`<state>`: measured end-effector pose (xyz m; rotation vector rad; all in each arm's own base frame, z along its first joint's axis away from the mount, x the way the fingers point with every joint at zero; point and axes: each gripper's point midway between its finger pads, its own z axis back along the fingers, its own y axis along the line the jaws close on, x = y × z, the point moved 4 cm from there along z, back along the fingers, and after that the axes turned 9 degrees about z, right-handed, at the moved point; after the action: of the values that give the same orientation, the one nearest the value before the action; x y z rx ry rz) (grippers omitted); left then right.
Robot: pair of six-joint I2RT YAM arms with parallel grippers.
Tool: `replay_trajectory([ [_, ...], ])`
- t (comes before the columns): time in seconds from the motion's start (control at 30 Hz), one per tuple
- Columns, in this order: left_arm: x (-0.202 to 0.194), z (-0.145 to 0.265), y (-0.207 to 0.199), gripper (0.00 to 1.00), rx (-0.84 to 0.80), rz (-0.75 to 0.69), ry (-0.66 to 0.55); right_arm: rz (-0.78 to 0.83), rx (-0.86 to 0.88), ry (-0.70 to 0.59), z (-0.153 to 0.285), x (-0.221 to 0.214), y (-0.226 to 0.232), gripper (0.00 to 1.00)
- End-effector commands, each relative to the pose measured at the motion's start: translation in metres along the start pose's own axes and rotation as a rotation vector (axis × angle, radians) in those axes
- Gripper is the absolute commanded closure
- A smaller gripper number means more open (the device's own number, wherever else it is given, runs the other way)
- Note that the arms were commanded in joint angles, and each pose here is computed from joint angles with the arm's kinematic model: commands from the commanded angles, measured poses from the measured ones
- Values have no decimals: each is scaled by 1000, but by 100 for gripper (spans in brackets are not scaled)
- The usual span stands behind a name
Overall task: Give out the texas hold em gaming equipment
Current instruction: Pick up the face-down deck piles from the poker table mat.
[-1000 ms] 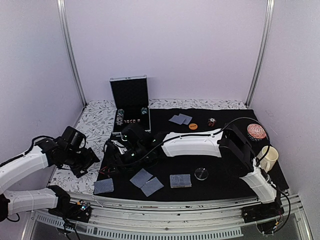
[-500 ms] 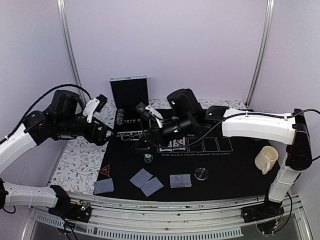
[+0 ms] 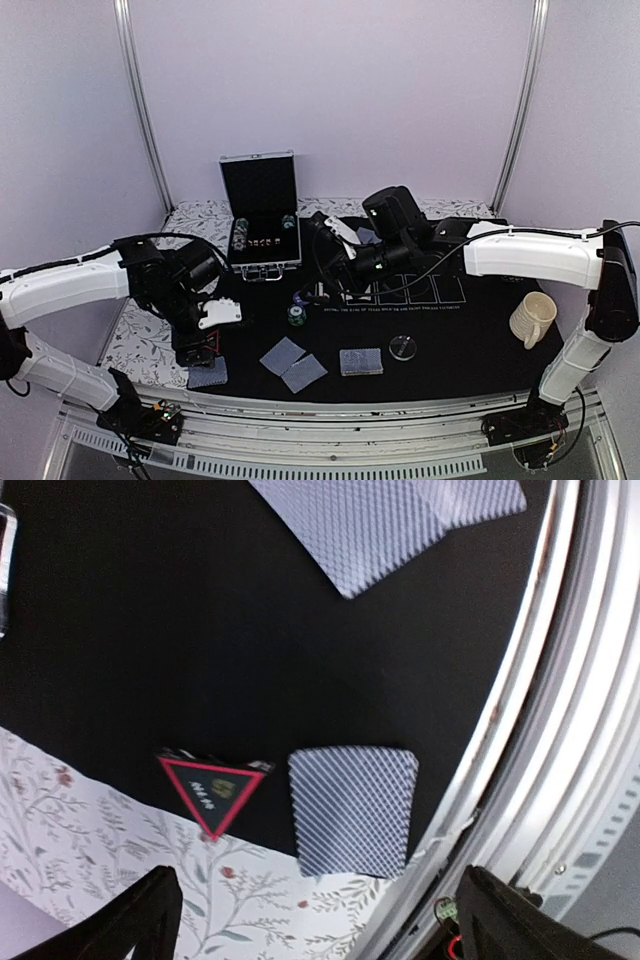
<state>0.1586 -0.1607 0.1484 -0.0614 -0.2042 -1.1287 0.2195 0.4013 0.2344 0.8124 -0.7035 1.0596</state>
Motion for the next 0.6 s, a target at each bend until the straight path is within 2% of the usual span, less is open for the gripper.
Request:
replay_trajectory([
  [0.0,-35,-27,-13,2,-27,-45,207,29,-6,-30,7,9,4,1],
  [0.1,-46,-40,-13,2,1,-51,280,23,-1,-25,6,7,3,1],
  [0.37,-57,-68,-20,2,-8,-36,375,24,-6,-33,8,7,4,1],
  [0.57,-44,-72,-16,2,-3,-52,361,25,-8,-32,10,5,5,1],
])
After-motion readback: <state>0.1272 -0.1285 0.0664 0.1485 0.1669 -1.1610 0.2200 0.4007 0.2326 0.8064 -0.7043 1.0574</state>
